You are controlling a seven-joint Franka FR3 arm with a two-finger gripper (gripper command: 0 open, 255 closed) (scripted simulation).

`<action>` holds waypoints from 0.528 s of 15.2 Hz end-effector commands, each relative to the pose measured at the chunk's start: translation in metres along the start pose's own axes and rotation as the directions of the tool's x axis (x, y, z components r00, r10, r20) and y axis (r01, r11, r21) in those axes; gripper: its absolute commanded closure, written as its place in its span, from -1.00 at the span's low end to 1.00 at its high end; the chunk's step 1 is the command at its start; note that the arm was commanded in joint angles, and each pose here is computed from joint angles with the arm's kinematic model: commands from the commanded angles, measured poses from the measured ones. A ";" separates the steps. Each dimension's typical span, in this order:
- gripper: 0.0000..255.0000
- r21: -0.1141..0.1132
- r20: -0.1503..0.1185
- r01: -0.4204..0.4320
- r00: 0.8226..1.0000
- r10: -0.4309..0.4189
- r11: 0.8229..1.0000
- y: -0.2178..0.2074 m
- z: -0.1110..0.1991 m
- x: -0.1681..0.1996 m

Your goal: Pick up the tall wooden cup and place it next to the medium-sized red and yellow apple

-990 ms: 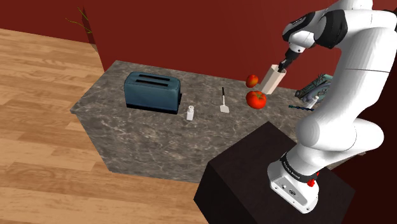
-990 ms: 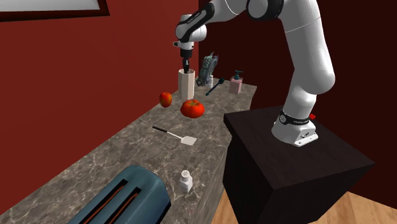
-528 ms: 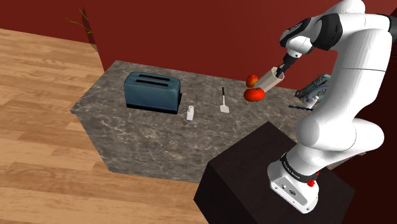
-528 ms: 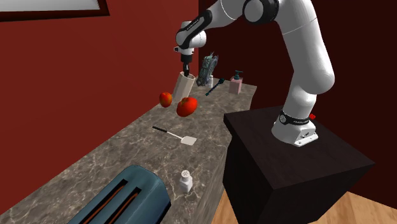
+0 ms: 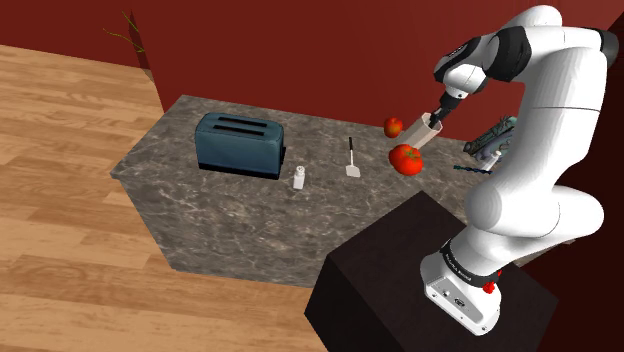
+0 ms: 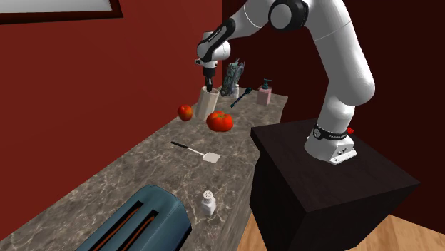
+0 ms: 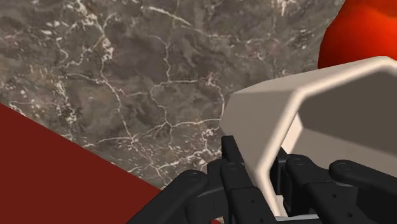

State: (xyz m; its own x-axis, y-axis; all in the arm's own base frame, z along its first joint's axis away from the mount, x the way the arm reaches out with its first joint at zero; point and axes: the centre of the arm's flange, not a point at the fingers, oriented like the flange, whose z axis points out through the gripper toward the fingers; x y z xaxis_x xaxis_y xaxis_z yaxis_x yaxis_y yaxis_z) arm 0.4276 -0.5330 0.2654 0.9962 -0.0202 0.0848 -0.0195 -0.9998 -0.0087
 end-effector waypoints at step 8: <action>-1.00 0.003 0.001 0.001 1.000 -0.001 1.000 -0.002 0.002 0.000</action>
State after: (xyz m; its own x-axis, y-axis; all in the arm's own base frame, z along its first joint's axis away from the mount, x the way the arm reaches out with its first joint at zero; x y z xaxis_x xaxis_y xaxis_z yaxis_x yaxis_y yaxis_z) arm 0.4283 -0.5310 0.2631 0.9963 -0.0186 0.0838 -0.0177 -0.9998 -0.0112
